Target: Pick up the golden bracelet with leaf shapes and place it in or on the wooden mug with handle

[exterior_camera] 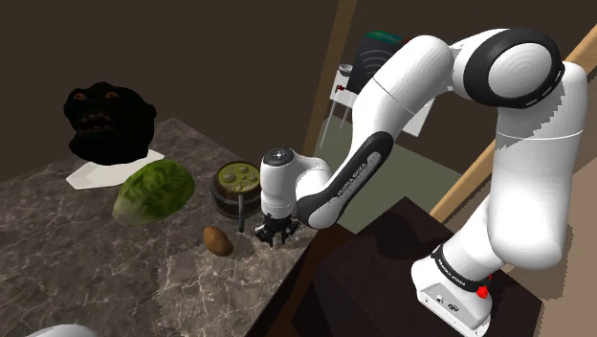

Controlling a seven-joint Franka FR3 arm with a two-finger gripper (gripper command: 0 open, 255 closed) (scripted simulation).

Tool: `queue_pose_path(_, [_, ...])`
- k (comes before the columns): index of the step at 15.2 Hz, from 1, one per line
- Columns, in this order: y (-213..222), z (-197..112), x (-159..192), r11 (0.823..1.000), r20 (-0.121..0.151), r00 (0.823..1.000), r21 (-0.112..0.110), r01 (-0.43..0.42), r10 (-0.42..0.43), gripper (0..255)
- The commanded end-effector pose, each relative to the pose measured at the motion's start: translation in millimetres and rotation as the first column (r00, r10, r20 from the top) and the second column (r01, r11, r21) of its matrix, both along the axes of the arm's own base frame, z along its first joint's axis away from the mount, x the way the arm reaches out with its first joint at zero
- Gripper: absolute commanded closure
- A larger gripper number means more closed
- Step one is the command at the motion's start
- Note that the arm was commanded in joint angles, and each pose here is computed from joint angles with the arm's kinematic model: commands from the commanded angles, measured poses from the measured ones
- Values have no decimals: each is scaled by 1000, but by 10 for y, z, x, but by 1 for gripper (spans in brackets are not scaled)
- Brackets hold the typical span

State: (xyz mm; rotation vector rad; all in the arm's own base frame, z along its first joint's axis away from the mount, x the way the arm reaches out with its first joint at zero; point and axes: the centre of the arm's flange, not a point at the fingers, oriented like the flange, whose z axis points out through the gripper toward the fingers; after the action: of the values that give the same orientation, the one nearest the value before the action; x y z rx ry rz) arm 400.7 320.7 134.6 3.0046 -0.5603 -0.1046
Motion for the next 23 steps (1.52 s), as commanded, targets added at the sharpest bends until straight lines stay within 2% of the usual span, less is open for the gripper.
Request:
queue_pose_path(1, [-49,77,158,996,-30,995,13,91,-90,0])
queue_pose_path(2, [-114,149,313,983,-62,982,23,181,-179,0])
queue_pose_path(3, [-193,215,463,963,-94,959,30,270,-266,0])
queue_pose_path(4, [-287,276,607,934,-127,928,34,356,-350,0])
queue_pose_path(5, [-394,331,744,897,-160,889,35,440,-430,0])
queue_pose_path(6, [-514,380,873,853,-192,841,33,521,-506,0])
queue_pose_path(7, [-646,424,991,802,-224,786,28,596,-576,0])
queue_pose_path(8, [-706,441,1039,778,-238,760,25,628,-605,0])
queue_pose_path(16, [-641,62,929,778,-238,760,25,628,-605,0])
queue_pose_path(23, [-641,62,929,778,-238,760,25,628,-605,0])
